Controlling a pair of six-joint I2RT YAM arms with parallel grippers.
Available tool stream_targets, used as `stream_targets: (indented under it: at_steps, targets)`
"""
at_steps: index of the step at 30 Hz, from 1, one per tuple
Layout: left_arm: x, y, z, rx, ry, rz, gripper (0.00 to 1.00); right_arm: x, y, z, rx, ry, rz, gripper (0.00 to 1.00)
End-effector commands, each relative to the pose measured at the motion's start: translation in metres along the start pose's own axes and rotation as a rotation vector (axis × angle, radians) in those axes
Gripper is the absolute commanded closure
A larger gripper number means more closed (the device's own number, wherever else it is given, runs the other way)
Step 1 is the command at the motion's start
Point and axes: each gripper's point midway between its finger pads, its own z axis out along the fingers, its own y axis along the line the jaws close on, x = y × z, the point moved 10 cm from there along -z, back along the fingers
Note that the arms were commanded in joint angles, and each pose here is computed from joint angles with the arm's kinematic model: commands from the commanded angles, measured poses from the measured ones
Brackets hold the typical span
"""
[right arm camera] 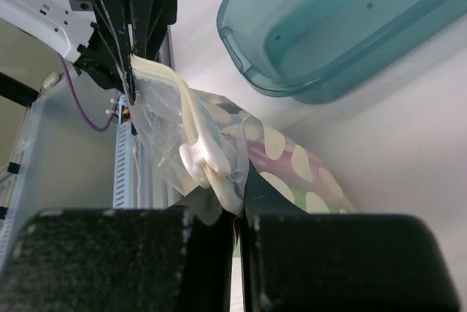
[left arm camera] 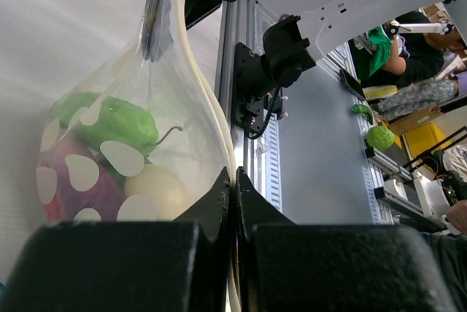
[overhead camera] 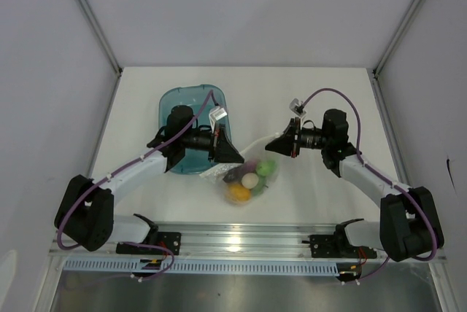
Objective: Place the food in the zip-top bag and seal the zipper
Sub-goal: Zip the zipper food storage bag at the center of the board.
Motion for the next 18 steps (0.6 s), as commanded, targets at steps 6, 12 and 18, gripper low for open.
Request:
stream_targets:
  at_steps: [6, 12, 18]
  targets:
    - [-0.020, -0.027, -0.016, -0.153, -0.136, 0.244, 0.48, -0.025, 0.021, 0.005, 0.117, -0.008, 0.009, 1.00]
    - [-0.047, -0.054, -0.012, -0.263, -0.153, 0.448, 0.26, -0.030, 0.034, 0.019, 0.125, 0.076, 0.024, 1.00]
    - [-0.072, -0.057, 0.012, -0.237, -0.143, 0.534, 0.25, -0.024, 0.046, 0.025, 0.120, 0.133, 0.009, 1.00]
